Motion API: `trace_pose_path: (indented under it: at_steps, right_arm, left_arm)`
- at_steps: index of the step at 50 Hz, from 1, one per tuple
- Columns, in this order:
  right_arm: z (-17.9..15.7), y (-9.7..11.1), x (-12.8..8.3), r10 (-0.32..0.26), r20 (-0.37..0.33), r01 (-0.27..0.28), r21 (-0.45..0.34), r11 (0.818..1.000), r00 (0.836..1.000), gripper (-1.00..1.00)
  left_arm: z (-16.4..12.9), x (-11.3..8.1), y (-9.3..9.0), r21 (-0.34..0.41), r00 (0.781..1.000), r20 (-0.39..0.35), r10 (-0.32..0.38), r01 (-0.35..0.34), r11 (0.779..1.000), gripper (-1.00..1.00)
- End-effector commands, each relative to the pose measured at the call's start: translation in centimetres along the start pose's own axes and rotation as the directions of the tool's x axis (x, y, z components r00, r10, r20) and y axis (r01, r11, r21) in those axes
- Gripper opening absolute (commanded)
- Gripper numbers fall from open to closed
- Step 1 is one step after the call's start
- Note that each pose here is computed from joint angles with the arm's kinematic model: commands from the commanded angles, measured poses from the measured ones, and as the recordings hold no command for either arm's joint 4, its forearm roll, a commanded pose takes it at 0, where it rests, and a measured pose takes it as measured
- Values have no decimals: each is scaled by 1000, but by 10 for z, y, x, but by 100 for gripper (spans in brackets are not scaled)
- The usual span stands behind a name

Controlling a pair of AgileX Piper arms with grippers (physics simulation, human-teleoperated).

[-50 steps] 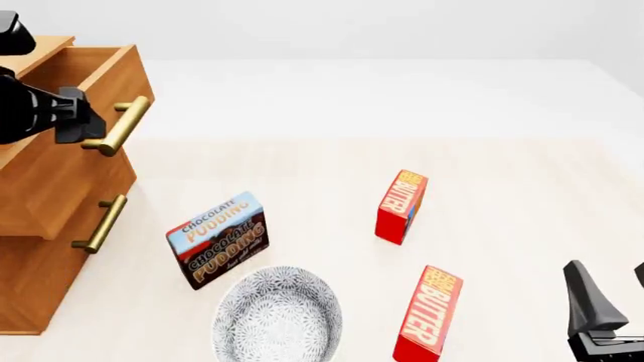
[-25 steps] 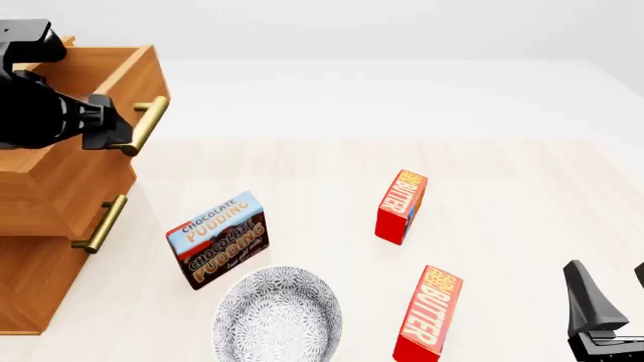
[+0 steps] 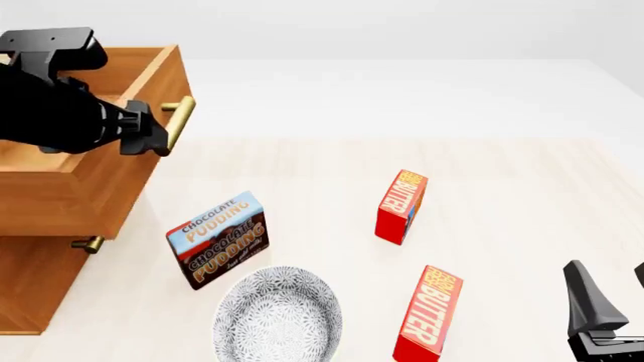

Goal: Put the butter at the front in the top drawer of the cabinet and close it.

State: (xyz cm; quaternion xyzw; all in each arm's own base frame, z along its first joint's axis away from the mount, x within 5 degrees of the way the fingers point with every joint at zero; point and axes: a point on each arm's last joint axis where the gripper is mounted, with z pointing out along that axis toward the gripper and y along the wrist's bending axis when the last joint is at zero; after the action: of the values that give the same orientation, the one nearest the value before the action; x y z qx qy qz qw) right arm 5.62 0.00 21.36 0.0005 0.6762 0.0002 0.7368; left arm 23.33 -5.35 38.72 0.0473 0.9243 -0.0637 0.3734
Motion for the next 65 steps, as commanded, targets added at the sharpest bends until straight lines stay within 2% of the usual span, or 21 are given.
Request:
trace_pose_path:
  at_steps: [1, 14, 15, 25, 26, 30, 41, 45, 52, 55, 65]
  right_arm:
    - [0, 0, 0, 0, 0, 0, 0, 1000, 1000, 100]
    - [0, 0, 0, 0, 0, 0, 0, 1000, 1000, 100]
    - [0, 0, 0, -1, 0, 1, 0, 1000, 1000, 100]
    - [0, 0, 0, 0, 0, 0, 0, 1000, 1000, 100]
    - [0, 0, 0, 0, 0, 0, 0, 1000, 1000, 100]
    - [0, 0, 0, -1, 0, 1, 0, 1000, 1000, 100]
    - [0, 0, 0, -1, 1, 1, 1, 1000, 1000, 100]
    - [0, 0, 0, -1, 0, 1, 1, 1000, 1000, 100]
    - [0, 0, 0, -1, 1, 1, 1, 1000, 1000, 100]
    - [0, 0, -1, -1, 1, 1, 1, 1000, 1000, 100]
    - [0, 0, -1, 0, 0, 0, 1, 1000, 1000, 100]
  left_arm:
    - [3, 3, -18, 57, 1000, 0, 10, -10, 998, 100]
    - [6, 3, -27, 82, 1000, -1, 25, -25, 996, 100]
    - [1, 3, -32, 101, 1000, 21, 18, -20, 995, 100]
    - [2, 4, -41, 130, 999, 23, 29, -31, 991, 100]
    - [0, 6, -49, 154, 999, 26, 24, -28, 988, 100]
    - [4, 4, -47, 145, 999, 23, 33, -36, 989, 100]
    - [11, 2, -58, 170, 998, 22, 60, -63, 983, 100]
    - [1, -1, -64, 193, 997, 42, 69, -76, 978, 100]
    - [-5, -7, -58, 173, 995, 52, 87, -94, 980, 100]
    - [-14, -14, -48, 144, 992, 65, 105, -113, 983, 100]
    - [-31, -20, -46, 140, 990, 78, 119, -129, 982, 100]
